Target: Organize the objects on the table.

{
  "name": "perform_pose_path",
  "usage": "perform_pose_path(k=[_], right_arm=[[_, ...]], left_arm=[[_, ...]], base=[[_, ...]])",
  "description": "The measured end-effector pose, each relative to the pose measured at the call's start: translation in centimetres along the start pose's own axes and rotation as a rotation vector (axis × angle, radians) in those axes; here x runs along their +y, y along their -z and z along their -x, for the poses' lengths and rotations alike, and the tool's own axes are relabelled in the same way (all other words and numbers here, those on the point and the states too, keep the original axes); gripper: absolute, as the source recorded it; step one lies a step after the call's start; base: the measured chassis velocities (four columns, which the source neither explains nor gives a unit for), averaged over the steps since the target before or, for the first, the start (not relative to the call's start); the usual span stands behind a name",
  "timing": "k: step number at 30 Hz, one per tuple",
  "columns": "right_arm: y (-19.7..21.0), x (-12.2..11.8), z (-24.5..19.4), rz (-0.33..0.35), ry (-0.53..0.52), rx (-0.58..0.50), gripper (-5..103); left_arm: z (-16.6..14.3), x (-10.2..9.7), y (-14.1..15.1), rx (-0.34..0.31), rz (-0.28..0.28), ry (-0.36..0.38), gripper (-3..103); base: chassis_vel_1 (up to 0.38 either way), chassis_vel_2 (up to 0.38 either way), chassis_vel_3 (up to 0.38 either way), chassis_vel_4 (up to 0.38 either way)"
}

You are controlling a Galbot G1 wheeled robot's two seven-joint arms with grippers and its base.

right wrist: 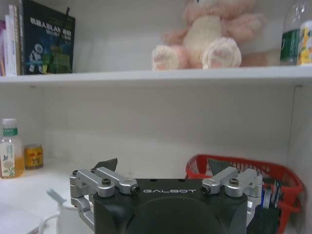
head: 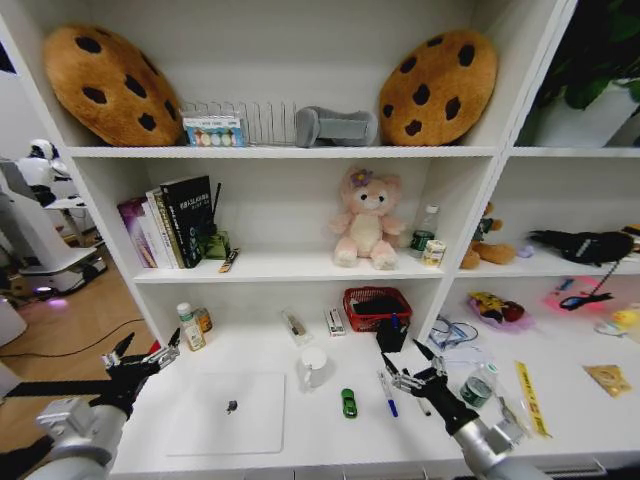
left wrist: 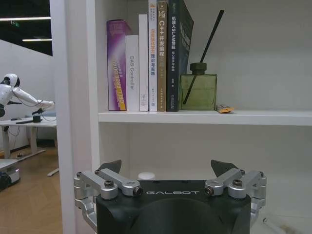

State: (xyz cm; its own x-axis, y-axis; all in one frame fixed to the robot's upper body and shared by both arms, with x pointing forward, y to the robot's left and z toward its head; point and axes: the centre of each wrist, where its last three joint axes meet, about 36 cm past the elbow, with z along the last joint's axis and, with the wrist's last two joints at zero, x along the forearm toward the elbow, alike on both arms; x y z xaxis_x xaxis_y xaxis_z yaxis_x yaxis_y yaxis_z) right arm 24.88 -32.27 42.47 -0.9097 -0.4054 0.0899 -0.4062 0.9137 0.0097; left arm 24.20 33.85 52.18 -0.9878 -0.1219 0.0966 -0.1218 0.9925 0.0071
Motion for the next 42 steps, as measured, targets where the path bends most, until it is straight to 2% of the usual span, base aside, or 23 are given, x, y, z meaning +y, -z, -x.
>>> perform_pose_path(k=[1,3,8,17,27,30,36,42], right_arm=[[-0.7,0.9,-0.3,0.019,-0.012,0.043,100],[-0.7,0.9,-0.3,0.019,-0.012,0.043,100],[-5.0,3.6,-1.9,0.049,0.025,0.186,100],[-10.6,6.1,0.0,0.055,0.026,0.290,100],[-11.6,7.7,1.7,0.048,0.032,0.290,100],[-11.3,8.3,2.0,0.046,0.003,0.276,100],[-10.5,7.5,4.6,0.022,-0.051,0.231,100],[-10.8,7.0,6.3,0.015,-0.048,0.222,100]], left_arm=[[0.0,0.0,0.0,0.000,0.000,0.000,100],[0.0,0.0,0.0,0.000,0.000,0.000,100],[0.0,0.0,0.0,0.000,0.000,0.000,100],[0.0,0.0,0.0,0.001,0.001,-0.001,100],[0.0,0.0,0.0,0.001,0.001,0.000,100],[0.0,0.0,0.0,0.001,0.001,0.000,100],[0.0,0.0,0.0,0.000,0.001,0.000,100],[0.0,0.0,0.0,0.000,0.001,0.000,100]], base=[[0.000,0.000,0.000,0.000],[0.000,0.000,0.000,0.000],[0.000,0.000,0.000,0.000],[0.000,0.000,0.000,0.000],[0.000,0.000,0.000,0.000],[0.000,0.000,0.000,0.000],[0.000,0.000,0.000,0.000],[0.000,0.000,0.000,0.000]])
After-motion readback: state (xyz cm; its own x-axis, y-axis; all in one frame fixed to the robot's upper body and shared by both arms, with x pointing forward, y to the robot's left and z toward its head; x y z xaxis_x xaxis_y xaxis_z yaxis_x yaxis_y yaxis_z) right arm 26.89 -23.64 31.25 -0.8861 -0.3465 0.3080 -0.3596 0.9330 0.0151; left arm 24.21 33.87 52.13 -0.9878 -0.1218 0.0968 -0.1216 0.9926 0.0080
